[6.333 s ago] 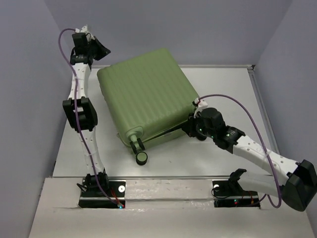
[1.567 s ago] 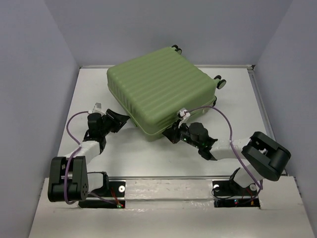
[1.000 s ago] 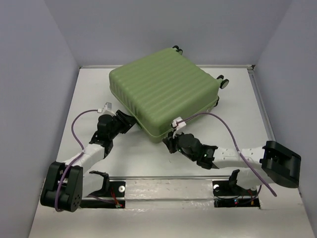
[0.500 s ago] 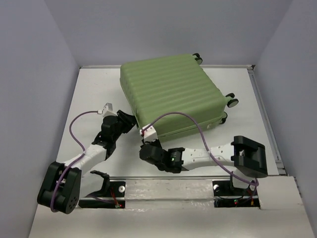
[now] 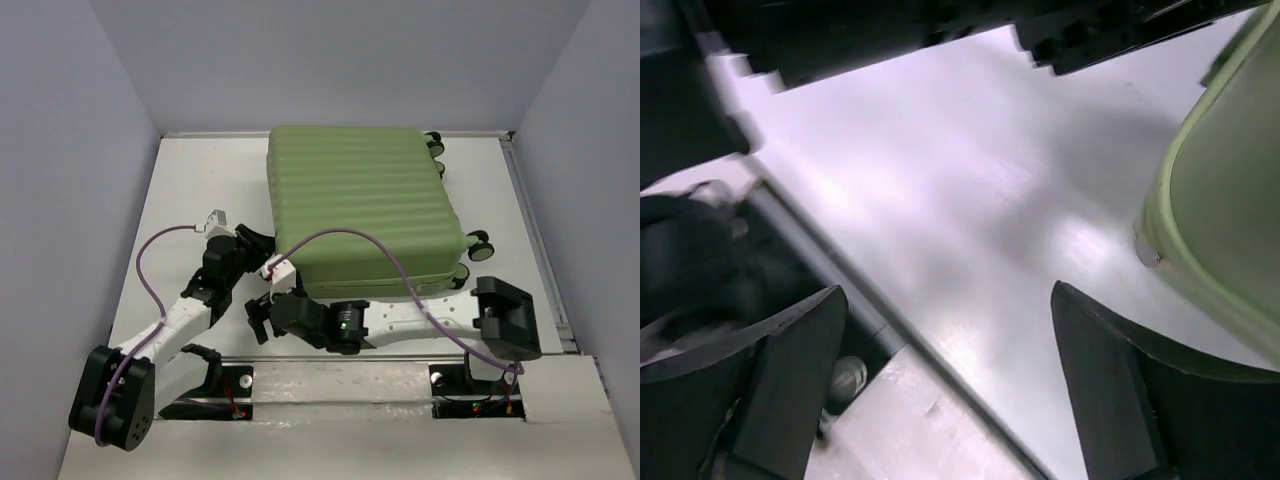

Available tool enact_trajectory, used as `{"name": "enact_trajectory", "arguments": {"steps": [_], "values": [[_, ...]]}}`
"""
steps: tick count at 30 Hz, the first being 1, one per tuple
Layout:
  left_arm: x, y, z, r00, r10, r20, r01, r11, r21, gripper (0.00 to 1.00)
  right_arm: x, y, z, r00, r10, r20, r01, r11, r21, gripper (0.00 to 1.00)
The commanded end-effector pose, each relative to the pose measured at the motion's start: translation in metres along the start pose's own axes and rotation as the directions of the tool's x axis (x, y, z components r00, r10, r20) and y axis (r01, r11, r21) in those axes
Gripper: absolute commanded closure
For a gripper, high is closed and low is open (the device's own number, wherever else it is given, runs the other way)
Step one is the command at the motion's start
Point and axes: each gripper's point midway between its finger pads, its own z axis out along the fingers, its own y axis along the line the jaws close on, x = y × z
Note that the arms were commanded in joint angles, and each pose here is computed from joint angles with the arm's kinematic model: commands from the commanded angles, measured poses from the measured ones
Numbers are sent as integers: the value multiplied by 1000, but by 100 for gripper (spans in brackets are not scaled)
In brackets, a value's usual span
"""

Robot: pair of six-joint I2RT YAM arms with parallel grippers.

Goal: Pack the luggage

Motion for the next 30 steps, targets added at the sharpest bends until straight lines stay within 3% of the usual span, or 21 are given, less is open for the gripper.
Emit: {"name": "enact_trajectory", "arguments": {"steps": [1, 3, 6, 9, 10, 12, 17, 23, 27, 30], "values": [[-19, -54, -12, 996, 85, 7, -85, 986, 144, 46, -40, 31, -72, 993, 110, -51, -119, 962, -244, 9], [-24, -53, -12, 996, 88, 15, -89, 987, 134, 46, -54, 20, -98, 994, 94, -55, -105, 960, -261, 6], [-24, -49, -10, 996, 92, 10, -93, 988, 121, 46, -100, -23, -120, 989, 138, 45, -126, 969, -213, 3], [-23, -48, -10, 995, 102, 2, -102, 987, 121, 46, -146, -135, -120, 961, 215, 176, -219, 976, 2, 1], [-22, -48, -10, 994, 112, -5, -110, 987, 119, 46, -175, -207, -133, 924, 254, 286, -302, 943, 137, 1], [-18, -49, -10, 993, 118, -24, -114, 985, 130, 46, -191, -277, -151, 896, 256, 363, -367, 887, 281, 0], [-8, -47, -10, 990, 128, -57, -118, 981, 155, 46, -191, -424, -184, 875, 293, 386, -469, 711, 524, 0], [3, -42, -17, 986, 149, -80, -134, 975, 176, 47, -167, -442, -142, 884, 404, 234, -466, 739, 487, 0], [13, -41, -21, 981, 169, -100, -148, 971, 188, 47, -151, -414, -88, 859, 509, 57, -505, 824, 258, 0], [24, -46, -25, 977, 177, -117, -150, 966, 209, 47, -151, -394, -67, 836, 549, -16, -545, 833, 97, 1]]}}
